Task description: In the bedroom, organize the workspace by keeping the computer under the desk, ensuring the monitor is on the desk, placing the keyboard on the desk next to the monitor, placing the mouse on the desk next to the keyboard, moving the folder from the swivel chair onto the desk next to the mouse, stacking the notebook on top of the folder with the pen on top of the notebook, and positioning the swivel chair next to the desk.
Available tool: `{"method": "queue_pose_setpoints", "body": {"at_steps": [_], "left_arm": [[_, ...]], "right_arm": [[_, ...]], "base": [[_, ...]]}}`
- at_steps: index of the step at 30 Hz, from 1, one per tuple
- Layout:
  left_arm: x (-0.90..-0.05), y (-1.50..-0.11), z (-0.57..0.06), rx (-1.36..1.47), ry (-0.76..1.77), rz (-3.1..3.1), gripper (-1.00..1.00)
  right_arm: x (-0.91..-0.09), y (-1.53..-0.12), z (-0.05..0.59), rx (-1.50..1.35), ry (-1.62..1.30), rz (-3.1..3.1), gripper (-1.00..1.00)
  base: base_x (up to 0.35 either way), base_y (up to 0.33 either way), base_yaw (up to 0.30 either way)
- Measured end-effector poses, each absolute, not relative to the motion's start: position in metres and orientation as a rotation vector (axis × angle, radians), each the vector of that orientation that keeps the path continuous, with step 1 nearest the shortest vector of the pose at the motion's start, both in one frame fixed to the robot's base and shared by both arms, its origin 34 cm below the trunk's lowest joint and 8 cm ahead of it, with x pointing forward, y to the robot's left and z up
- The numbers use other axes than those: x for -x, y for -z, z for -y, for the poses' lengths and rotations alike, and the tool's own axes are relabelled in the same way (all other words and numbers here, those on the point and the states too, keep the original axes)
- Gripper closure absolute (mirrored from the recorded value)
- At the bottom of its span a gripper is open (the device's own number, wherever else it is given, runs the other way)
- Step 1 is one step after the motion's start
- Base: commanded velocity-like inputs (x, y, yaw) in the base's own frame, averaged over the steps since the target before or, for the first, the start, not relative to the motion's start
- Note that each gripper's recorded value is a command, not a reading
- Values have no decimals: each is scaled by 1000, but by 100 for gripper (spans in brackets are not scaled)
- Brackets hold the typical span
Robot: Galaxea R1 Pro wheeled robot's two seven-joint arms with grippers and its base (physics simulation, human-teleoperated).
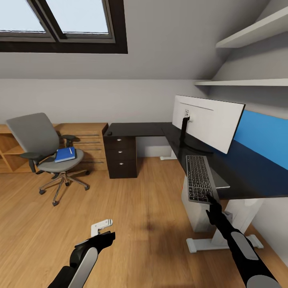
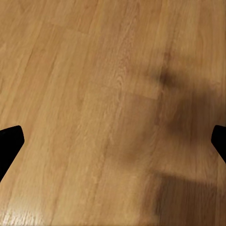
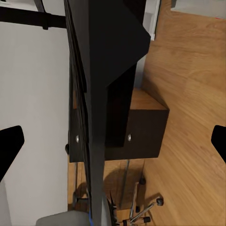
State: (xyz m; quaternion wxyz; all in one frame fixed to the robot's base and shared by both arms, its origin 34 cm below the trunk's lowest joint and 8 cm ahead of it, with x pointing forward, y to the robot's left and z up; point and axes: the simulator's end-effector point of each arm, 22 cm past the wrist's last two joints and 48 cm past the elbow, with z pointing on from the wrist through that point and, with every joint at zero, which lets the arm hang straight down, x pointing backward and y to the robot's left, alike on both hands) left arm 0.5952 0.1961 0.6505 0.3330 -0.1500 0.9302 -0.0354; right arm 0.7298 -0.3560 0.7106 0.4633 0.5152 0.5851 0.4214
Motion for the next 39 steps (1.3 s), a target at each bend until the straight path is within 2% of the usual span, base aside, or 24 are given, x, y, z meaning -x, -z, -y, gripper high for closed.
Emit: {"method": "queue_pose_setpoints", "body": {"at_steps": [26,27,39], "left_arm": [[-595,-650,-196,392,96,-2432,-100],[-595,-650,-196,392,96,-2432,-100],[-595,-650,-196,393,98,-2432,-100]], "right_arm": [[-730,-711,356,-1263,-1033,-1440,-100],[-730,-711,356,-1262,-1032,-1440,100],[-730,-711,357,-1258,-1026,-1443,100]], "base": [[34,31,0],[0,0,0],[0,0,0]]}}
